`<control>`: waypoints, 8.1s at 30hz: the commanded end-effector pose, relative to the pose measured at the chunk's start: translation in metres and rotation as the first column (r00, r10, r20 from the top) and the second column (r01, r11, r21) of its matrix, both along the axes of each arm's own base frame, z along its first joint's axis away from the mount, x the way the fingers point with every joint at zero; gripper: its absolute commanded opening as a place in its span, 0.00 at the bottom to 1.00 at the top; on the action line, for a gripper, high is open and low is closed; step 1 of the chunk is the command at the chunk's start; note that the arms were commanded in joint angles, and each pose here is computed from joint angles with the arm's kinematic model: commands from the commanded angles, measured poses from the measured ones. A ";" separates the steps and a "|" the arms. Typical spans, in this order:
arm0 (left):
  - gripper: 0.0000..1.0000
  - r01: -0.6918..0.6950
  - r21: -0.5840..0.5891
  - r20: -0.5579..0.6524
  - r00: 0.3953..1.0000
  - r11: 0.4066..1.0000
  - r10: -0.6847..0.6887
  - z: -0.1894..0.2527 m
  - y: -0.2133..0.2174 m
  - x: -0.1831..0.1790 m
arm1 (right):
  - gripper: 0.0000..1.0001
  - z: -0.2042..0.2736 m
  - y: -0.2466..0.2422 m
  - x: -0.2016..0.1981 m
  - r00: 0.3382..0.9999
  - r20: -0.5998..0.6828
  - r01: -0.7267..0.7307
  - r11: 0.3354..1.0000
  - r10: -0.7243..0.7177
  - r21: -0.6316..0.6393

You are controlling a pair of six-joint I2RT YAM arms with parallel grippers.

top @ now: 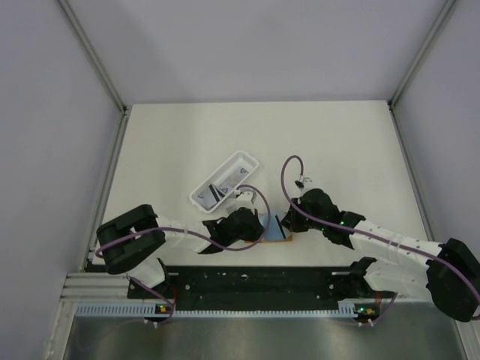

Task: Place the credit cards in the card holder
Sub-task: Turn over the card slot in the card holder, then insert the credit card into the card holder.

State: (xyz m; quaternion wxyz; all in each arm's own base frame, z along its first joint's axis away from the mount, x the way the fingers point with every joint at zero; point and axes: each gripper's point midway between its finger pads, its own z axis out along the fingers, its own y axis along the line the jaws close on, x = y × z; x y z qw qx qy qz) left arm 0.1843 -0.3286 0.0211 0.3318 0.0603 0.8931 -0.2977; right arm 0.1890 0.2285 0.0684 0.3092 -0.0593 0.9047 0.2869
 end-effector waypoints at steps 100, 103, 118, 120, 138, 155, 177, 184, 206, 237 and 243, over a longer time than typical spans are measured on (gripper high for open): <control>0.00 -0.105 -0.061 0.147 0.983 0.993 0.113 0.102 0.061 -0.001 | 0.00 0.019 0.074 -0.006 0.986 -0.089 -0.105 0.932 0.144 0.346; 0.00 -0.134 -0.068 0.170 0.975 0.989 0.144 0.106 0.074 0.000 | 0.00 0.006 0.084 -0.006 0.982 -0.112 -0.111 0.939 0.155 0.325; 0.00 -0.040 0.002 0.100 0.994 0.999 0.039 0.067 0.052 -0.008 | 0.00 -0.019 0.086 -0.002 0.982 -0.148 -0.076 0.961 0.118 0.267; 0.00 -0.040 0.022 0.078 0.996 0.999 0.038 0.053 0.052 -0.010 | 0.00 -0.019 0.085 -0.001 0.983 -0.145 -0.072 0.962 0.114 0.264; 0.00 -0.047 0.105 -0.019 0.999 0.993 0.049 -0.006 0.071 -0.026 | 0.00 -0.010 0.074 0.001 0.994 -0.088 -0.045 0.961 0.071 0.274; 0.00 -0.053 0.103 -0.020 0.998 0.993 0.056 -0.005 0.072 -0.026 | 0.00 -0.037 0.055 0.007 0.996 -0.081 0.052 0.971 -0.034 0.233; 0.00 -0.053 0.105 -0.018 0.998 0.993 0.055 -0.003 0.071 -0.025 | 0.00 -0.047 0.065 -0.008 0.990 -0.140 0.025 0.948 0.021 0.318; 0.00 -0.051 0.105 -0.019 0.998 0.993 0.054 -0.003 0.070 -0.025 | 0.00 -0.044 0.069 -0.016 0.988 -0.140 -0.009 0.932 0.064 0.363; 0.00 -0.052 0.104 -0.020 0.998 0.993 0.055 -0.003 0.072 -0.026 | 0.00 -0.053 0.067 0.003 0.992 -0.119 0.089 0.917 -0.046 0.388; 0.00 -0.056 0.091 -0.013 0.998 0.994 0.058 0.001 0.073 -0.026 | 0.35 -0.048 0.095 -0.025 0.987 -0.158 0.038 0.949 0.013 0.313; 0.00 -0.055 0.088 -0.017 0.998 0.995 0.056 -0.001 0.073 -0.027 | 0.36 -0.037 0.091 -0.021 0.994 -0.110 0.020 0.976 0.005 0.217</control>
